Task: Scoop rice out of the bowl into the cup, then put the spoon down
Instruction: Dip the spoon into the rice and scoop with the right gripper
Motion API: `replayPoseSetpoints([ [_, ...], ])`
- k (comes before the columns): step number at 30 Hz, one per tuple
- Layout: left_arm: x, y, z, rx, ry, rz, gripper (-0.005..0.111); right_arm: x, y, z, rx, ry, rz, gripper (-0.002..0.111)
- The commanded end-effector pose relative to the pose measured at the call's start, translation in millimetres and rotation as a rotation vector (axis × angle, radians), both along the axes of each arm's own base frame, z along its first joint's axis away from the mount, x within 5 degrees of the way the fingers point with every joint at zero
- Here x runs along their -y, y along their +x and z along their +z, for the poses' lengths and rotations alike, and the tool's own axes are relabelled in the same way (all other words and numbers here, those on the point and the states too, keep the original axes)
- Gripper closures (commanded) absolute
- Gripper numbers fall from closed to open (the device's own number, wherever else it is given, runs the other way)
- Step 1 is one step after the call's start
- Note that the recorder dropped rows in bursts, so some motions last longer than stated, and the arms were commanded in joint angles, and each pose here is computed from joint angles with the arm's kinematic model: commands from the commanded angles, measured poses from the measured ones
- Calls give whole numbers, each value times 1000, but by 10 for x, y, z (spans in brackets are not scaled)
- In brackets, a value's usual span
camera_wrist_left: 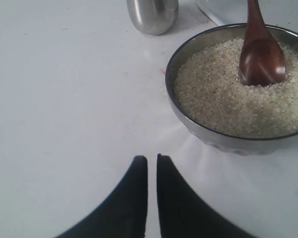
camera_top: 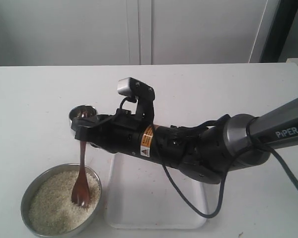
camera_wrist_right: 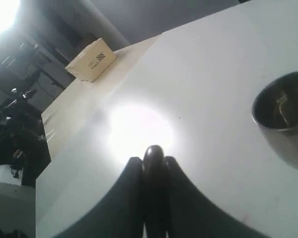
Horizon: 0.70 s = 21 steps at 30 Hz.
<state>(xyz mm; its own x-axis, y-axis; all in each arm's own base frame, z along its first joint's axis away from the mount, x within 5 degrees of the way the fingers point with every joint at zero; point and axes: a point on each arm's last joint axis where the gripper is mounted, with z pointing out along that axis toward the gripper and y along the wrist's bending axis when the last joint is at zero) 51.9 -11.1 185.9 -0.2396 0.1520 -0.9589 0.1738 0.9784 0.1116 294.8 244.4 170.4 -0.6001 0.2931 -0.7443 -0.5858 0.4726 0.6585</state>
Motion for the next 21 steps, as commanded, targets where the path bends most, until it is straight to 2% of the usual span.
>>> replayPoseSetpoints([
  [1,1,-1,-18,-5,-3,1,92,28,34,-83,-121,17,-45,108],
  [14,1,-1,-18,-5,-3,1,92,67,89,-149,-332,141,-157,108],
  [21,1,-1,-18,-5,-3,1,92,75,95,-159,-387,171,-178,108],
])
